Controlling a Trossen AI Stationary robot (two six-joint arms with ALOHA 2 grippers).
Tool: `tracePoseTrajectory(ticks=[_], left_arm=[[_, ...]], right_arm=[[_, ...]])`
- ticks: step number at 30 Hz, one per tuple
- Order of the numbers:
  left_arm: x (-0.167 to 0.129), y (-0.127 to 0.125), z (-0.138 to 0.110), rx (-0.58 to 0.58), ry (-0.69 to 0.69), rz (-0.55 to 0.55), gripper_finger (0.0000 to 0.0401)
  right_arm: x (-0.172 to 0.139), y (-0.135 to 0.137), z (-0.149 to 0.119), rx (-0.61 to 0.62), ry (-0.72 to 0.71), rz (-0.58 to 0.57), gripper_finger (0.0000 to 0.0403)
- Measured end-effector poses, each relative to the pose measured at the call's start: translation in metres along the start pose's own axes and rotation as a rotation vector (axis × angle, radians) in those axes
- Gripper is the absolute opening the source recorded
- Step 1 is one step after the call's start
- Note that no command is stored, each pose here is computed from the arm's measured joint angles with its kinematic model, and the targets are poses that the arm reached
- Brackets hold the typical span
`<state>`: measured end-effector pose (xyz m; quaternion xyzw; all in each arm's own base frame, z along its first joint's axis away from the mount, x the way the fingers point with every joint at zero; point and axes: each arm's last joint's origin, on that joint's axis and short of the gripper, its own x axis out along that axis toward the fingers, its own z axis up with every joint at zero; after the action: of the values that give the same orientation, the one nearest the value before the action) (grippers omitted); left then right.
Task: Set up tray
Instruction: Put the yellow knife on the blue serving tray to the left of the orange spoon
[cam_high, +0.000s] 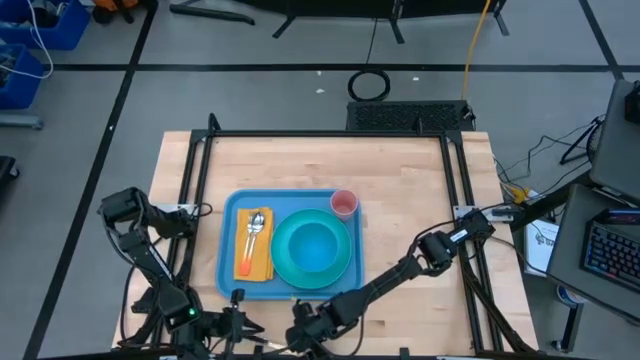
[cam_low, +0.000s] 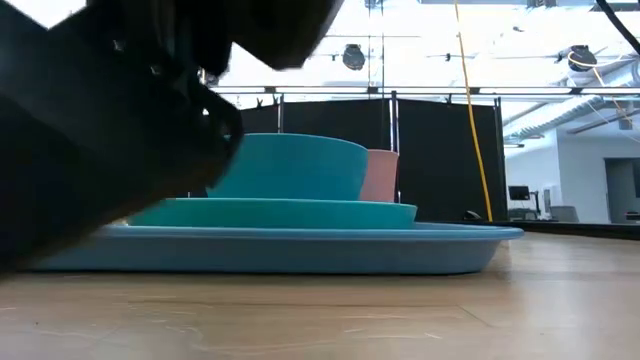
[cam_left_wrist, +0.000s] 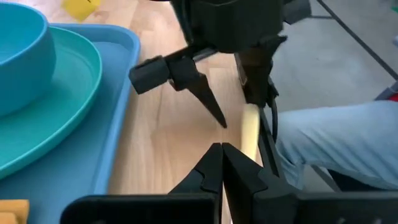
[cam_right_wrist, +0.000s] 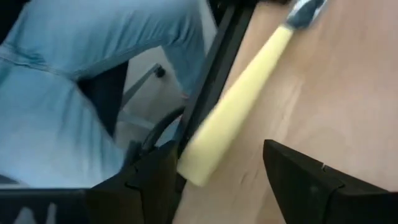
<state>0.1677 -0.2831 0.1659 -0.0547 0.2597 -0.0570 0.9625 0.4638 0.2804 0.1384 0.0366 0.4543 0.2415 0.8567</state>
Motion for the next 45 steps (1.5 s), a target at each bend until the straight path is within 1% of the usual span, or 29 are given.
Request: tracePoseTrajectory(ticks=[3, 6, 9, 12, 15, 20, 26, 31, 33, 38, 41, 45], left_arm=[[0.0, 0.0, 0.0, -0.025, -0.008, 0.007, 0.0004], [0.0, 0.0, 0.0, -0.045, -0.008, 0.007, 0.0005], [0.0, 0.0, 0.0, -0.06, -0.011, 0.009, 0.0012], [-0.001, 0.0, 0.0, -0.065, -0.02, 0.015, 0.0009], [-0.002, -0.001, -0.001, -0.068, -0.02, 0.011, 0.0003], [-0.004, -0.003, -0.002, -0.065, -0.019, 0.005, 0.0014], [-0.004, -0.003, -0.002, -0.057, -0.019, 0.006, 0.0004], [-0.004, -0.003, -0.002, -0.058, -0.021, 0.008, 0.0015], [-0.004, -0.003, -0.002, -0.058, -0.022, 0.009, 0.0017], [-0.004, -0.004, -0.002, -0.066, -0.028, 0.001, 0.0005], [-0.006, -0.006, -0.002, -0.072, -0.033, -0.012, 0.0006], [-0.008, -0.008, -0.003, -0.074, -0.036, -0.025, 0.0015]], right_arm=[[0.0, 0.001, 0.0, -0.03, -0.013, -0.038, 0.0223], [0.001, 0.0, 0.0, -0.006, -0.022, -0.06, 0.0222], [0.0, 0.0, 0.004, 0.014, -0.068, -0.091, 0.0222], [0.0, 0.001, 0.01, -0.011, -0.132, -0.086, 0.0222], [-0.001, 0.002, 0.015, 0.041, -0.191, -0.061, 0.0222], [-0.001, 0.008, 0.018, 0.076, -0.235, -0.059, 0.0222], [0.001, 0.022, 0.014, 0.014, -0.252, -0.096, 0.0222], [0.023, 0.021, 0.007, 0.032, -0.301, -0.074, 0.0222], [0.03, 0.019, 0.002, 0.031, -0.289, -0.075, 0.0222], [0.029, 0.019, 0.003, 0.026, -0.304, -0.118, 0.0221], [0.03, 0.017, 0.0, 0.044, -0.281, -0.138, 0.0221], [0.03, 0.013, -0.008, 0.027, -0.206, -0.24, 0.0221]])
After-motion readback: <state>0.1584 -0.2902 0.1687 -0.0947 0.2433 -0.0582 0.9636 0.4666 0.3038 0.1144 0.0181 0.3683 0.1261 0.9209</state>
